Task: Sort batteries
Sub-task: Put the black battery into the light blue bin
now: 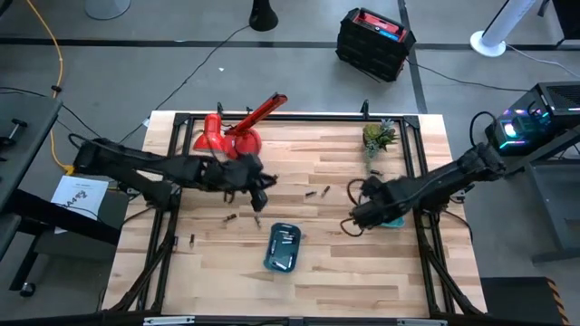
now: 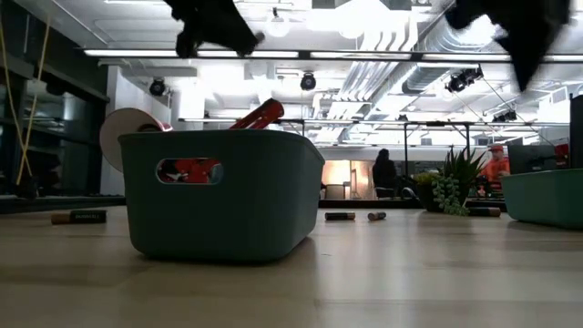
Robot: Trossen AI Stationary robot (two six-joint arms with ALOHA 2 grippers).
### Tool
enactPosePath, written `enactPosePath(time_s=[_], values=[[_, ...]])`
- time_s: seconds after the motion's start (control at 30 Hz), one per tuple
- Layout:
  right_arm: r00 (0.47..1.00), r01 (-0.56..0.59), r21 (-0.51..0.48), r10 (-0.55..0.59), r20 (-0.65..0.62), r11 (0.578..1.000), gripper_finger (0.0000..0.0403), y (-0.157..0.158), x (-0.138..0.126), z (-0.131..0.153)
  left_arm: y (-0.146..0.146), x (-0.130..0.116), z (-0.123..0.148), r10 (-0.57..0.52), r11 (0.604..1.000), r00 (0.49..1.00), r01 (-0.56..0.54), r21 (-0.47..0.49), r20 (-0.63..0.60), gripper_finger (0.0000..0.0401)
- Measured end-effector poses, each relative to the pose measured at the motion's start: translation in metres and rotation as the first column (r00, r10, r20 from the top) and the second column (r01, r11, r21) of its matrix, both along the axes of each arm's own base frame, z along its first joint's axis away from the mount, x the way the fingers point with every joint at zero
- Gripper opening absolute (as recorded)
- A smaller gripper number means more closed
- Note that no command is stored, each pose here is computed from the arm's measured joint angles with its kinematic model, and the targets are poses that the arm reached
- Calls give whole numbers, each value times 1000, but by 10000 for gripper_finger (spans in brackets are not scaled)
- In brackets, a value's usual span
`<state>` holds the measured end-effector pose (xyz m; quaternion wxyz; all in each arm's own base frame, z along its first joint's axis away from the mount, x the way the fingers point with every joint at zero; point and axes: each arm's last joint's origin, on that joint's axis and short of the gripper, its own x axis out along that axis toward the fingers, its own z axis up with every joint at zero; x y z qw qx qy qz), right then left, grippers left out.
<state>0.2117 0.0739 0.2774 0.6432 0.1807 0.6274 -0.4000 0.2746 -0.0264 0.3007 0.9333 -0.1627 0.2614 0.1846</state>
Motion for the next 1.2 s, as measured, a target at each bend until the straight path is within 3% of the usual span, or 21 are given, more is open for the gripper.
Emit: enactPosePath(time_s=[0.1, 0.2, 0.5, 0.63, 0.83, 0.97, 1.2], values=[[986, 89, -10, -90, -140, 996, 3, -8, -19, -33, 5, -14, 17, 0, 1000, 998, -2, 26, 57, 32], [962, 194, -28, -195, -190, 981, 1, -23, -35, -53, 7, -26, 30, 2, 998, 995, -8, 56, 103, 32], [957, 284, 151, -290, 21, 947, 0, -58, -37, -115, 4, -46, 47, -29, 998, 984, 19, 59, 175, 32], [918, 263, 235, -317, 237, 936, 0, -62, -17, -123, -9, -48, 49, -103, 993, 980, 90, 83, 173, 32], [809, 204, 263, -313, 497, 943, 0, -62, 21, -112, -26, -50, 47, -146, 989, 973, 139, 49, 180, 32], [786, 136, 260, -264, 559, 956, 0, -59, 54, -110, -34, -48, 43, -137, 990, 976, 131, 42, 171, 32], [805, -18, 263, -142, 577, 965, 0, -47, 131, -128, -43, -33, 35, -133, 991, 975, 129, 34, 176, 35]])
